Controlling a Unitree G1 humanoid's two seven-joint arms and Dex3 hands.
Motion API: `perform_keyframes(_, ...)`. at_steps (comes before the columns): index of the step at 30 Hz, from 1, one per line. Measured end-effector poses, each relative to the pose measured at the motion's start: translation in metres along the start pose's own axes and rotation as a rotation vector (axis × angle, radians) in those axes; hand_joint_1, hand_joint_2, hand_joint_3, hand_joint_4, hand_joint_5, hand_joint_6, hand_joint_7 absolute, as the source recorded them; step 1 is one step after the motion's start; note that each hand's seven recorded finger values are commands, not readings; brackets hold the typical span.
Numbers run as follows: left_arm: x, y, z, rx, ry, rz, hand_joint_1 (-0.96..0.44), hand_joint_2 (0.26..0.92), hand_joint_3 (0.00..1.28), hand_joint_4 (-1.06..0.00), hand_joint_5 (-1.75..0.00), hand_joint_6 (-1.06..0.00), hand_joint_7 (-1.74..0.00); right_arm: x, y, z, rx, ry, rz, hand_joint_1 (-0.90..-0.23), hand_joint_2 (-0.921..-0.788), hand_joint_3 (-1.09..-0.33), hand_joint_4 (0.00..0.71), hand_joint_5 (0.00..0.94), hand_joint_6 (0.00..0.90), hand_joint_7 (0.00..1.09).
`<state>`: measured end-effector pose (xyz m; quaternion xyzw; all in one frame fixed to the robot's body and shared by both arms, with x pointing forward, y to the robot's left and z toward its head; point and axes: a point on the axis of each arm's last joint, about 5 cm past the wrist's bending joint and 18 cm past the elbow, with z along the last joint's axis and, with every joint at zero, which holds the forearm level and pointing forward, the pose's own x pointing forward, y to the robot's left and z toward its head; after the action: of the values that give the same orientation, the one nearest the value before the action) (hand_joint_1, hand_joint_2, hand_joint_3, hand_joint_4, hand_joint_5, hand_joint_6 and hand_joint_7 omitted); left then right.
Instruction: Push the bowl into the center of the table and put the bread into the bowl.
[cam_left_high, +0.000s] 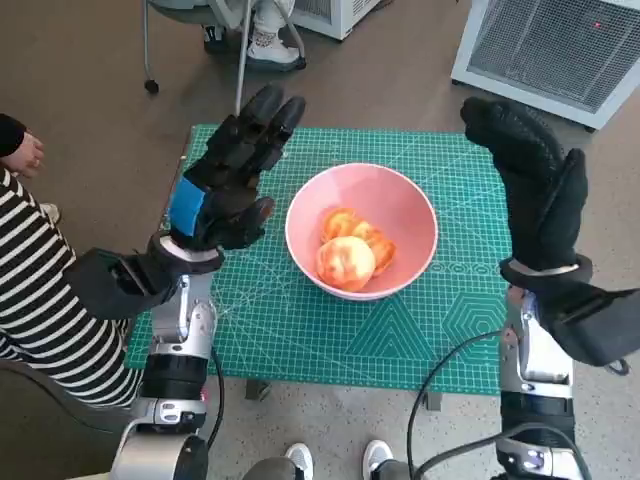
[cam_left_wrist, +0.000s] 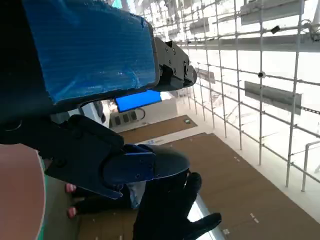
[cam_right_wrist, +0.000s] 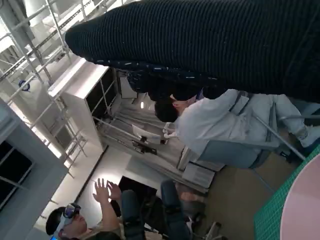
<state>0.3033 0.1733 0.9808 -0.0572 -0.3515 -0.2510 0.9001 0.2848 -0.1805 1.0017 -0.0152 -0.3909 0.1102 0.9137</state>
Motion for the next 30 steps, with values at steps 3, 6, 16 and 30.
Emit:
perform_keyframes(3,-0.0002,0.0,-0.0004,-0.001,0.002,-0.007,-0.74,0.921,0.43,-0.16,-0.01,-0.22,-0.05,0.0,-0.0003,-0.0003,0.003,-0.002,0.001,-0.76,-0.921,-0.706,0.188,0.006,0.078,0.49)
perform_keyframes(6,-0.0006,-0.0001,-0.001,-0.003,0.004,-0.011,-0.74,0.921,0.43,-0.16,-0.02,-0.1,-0.3,0.0002,-0.0006,-0.0004,0.002,-0.004,0.001,-0.761,-0.921,-0.706,0.188,0.006,0.079,0.49)
perform_keyframes(16,-0.0008,-0.0004,-0.0018,-0.005,0.007,-0.019,-0.73,0.921,0.42,-0.16,-0.02,0.0,-0.48,0.0002,-0.0016,0.0,-0.003,-0.005,0.001,-0.758,-0.921,-0.707,0.188,0.005,0.08,0.49)
perform_keyframes(30,0.002,-0.0021,-0.0023,-0.01,0.004,-0.029,-0.7,0.921,0.42,-0.16,-0.02,0.0,-0.49,0.0028,-0.0016,0.001,-0.004,-0.013,0.003,-0.757,-0.921,-0.707,0.188,0.003,0.084,0.48)
